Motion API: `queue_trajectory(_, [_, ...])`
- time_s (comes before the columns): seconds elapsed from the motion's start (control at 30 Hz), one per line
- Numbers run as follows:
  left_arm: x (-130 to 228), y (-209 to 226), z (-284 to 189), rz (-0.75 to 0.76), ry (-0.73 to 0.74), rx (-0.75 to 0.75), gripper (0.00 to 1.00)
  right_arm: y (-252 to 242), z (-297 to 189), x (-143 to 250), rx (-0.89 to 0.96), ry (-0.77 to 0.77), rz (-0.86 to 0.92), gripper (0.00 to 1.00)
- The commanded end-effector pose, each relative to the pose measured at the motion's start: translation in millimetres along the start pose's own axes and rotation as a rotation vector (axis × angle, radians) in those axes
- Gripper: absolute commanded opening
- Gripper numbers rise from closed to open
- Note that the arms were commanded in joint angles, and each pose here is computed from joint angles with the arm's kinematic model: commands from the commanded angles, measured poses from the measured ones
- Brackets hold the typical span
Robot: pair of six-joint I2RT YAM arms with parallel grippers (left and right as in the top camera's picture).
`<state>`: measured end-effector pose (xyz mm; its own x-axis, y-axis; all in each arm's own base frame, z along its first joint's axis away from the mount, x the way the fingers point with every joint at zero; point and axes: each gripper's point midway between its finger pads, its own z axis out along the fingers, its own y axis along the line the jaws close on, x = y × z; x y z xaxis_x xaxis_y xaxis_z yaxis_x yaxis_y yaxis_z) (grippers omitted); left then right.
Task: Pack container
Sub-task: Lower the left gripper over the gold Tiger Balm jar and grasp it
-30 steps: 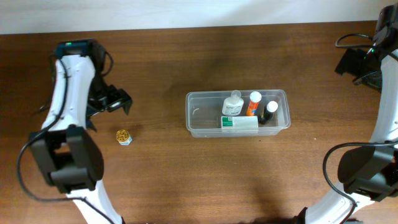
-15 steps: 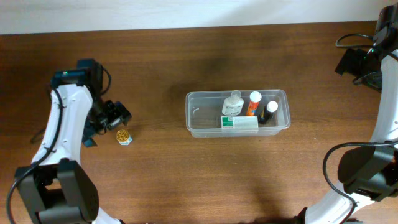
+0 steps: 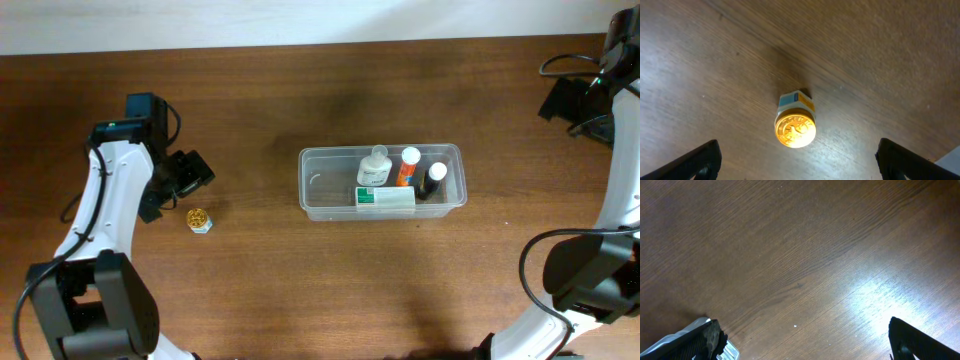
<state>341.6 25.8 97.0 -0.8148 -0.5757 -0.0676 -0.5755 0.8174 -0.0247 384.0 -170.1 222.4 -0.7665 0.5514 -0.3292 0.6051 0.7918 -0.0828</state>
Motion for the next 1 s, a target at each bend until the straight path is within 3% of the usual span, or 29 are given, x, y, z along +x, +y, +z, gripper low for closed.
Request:
queue_trajectory(0.0, [11.3,-7.3,17.4,0.069,0.066,-0.008,0.99,-2.6,-2.4,0.5,0.005,-0.005,0.01,0.98])
queue_trajectory(0.3, [38.9,-18.9,45.0,0.121,0.181,-0.039,0.99,-2.6,-2.4,0.5,0.005,-0.005,0.01,0.98])
queue_trajectory(0.67, [46.0,6.4,46.4,0.028,0.212,-0.139,0.99,-2.6,-2.4,0.5,0.005,-0.005,0.01,0.98])
queue_trajectory(0.97, [41.8,8.3,68.5,0.015,0.176,-0.113,0.99,-2.6,-2.4,0.5,0.005,-0.005,0.01,0.98])
